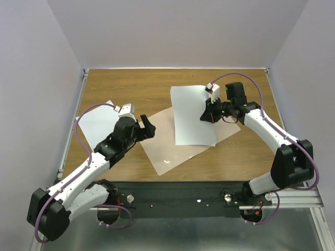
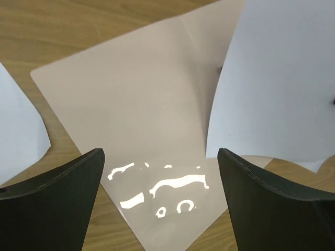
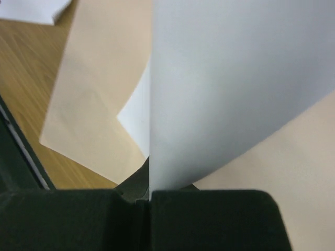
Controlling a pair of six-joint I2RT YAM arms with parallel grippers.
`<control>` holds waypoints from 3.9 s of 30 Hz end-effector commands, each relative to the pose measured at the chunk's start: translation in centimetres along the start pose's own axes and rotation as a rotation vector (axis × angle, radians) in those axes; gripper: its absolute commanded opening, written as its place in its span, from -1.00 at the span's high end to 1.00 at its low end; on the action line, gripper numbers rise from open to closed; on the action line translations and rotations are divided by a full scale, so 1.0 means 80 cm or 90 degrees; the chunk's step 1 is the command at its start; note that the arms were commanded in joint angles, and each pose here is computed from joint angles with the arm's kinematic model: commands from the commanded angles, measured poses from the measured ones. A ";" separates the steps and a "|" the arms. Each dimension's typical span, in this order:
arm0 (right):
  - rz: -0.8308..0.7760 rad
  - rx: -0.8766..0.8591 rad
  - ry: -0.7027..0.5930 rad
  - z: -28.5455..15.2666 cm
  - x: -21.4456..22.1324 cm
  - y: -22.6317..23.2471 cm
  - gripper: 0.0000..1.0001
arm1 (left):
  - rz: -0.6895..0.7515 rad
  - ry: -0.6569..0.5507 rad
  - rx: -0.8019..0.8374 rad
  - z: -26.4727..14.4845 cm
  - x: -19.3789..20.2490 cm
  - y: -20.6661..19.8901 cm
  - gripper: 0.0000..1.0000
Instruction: Put the files into the folder
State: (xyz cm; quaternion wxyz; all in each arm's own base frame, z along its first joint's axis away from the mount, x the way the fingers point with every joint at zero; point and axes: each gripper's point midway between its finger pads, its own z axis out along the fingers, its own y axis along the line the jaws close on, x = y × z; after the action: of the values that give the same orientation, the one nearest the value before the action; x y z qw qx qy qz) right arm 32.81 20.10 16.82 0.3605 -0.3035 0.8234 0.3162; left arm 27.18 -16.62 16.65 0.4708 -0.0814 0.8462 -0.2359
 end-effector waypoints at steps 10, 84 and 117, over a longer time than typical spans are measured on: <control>-0.251 0.034 0.146 -0.017 0.027 -0.061 0.99 | -0.059 0.107 -0.007 0.033 0.088 0.032 -0.97; -0.001 -0.439 0.178 0.151 0.057 0.065 0.99 | -0.143 0.152 -0.012 0.043 0.142 0.068 -0.97; 0.078 -0.449 0.289 0.182 0.097 0.092 0.99 | -0.146 0.126 -0.003 0.039 0.138 0.071 -0.97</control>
State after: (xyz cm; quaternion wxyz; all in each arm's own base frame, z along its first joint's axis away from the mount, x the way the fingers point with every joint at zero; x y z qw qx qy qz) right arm 29.41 32.36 5.55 0.0511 -0.4307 0.7365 0.5190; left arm 24.66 -17.44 4.93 0.3563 -0.1467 0.8705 -0.3062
